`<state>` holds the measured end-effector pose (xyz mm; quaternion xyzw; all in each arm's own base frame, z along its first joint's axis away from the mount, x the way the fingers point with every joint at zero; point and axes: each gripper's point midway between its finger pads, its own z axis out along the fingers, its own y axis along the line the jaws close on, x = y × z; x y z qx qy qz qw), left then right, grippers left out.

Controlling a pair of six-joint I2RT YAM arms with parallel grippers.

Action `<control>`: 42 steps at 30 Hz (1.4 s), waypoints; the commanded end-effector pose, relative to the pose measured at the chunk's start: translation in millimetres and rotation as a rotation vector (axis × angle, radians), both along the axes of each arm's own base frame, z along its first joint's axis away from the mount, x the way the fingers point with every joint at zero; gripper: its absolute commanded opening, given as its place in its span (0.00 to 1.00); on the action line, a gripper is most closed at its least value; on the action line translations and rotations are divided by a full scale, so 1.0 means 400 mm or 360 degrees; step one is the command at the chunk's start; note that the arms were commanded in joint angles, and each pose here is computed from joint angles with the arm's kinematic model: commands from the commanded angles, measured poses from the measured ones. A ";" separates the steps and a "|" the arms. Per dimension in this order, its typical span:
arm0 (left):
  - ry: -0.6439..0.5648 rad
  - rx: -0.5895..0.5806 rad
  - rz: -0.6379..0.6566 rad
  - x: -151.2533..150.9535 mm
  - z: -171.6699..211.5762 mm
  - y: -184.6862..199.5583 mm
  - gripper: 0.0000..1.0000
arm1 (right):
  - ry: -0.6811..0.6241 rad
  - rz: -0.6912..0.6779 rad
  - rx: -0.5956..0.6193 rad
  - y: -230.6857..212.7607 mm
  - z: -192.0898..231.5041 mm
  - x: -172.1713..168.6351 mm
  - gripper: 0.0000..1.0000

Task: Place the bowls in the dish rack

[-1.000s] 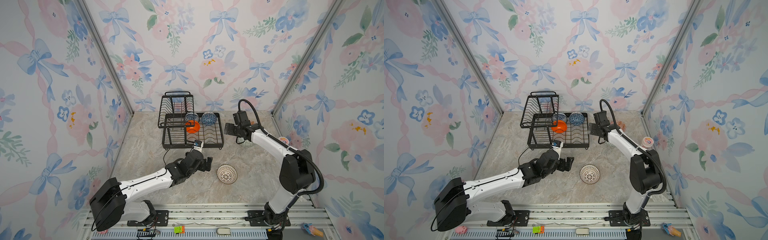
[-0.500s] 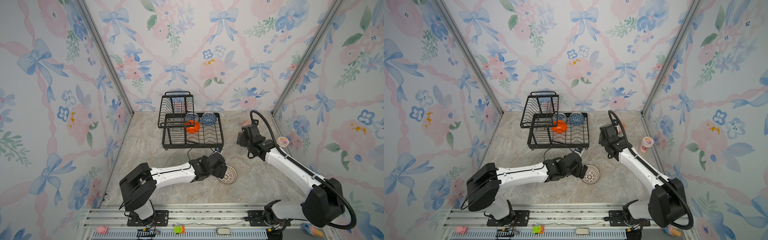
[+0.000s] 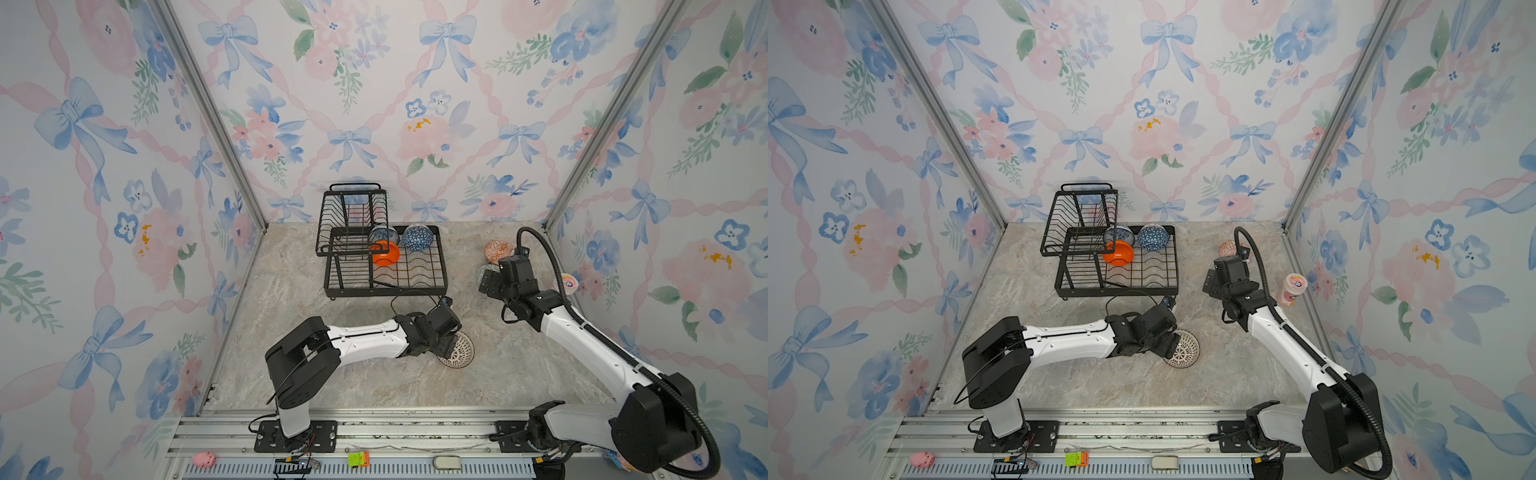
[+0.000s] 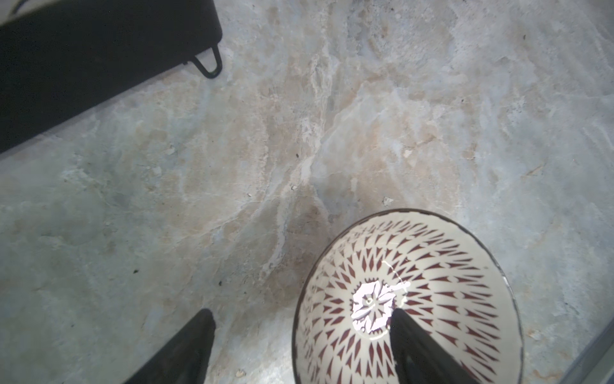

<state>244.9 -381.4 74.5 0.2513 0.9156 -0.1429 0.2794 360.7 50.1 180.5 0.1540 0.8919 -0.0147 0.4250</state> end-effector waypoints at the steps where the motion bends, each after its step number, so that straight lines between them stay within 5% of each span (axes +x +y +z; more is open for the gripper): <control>1: 0.0060 0.0045 -0.0011 -0.010 -0.027 -0.006 0.77 | -0.0023 -0.0046 0.0105 -0.017 -0.002 -0.007 0.97; 7: 0.0063 0.0054 0.0009 0.001 -0.038 -0.012 0.65 | -0.0024 -0.0107 0.0223 -0.047 -0.013 -0.008 0.97; 12: 0.0079 0.0050 0.0029 0.015 -0.044 -0.008 0.43 | -0.0037 -0.0118 0.0255 -0.050 -0.013 -0.010 0.97; 25: 0.0143 0.0024 0.0068 0.034 -0.057 -0.001 0.15 | -0.0054 -0.0131 0.0312 -0.054 -0.015 -0.010 0.97; 36: -0.0180 -0.0043 0.0335 0.135 0.102 0.076 0.00 | -0.0048 -0.0045 0.0410 -0.020 -0.021 0.001 0.97; 42: -0.0387 -0.0099 0.0523 0.185 0.199 0.119 0.00 | -0.0090 0.0010 0.0465 -0.003 0.002 0.002 0.97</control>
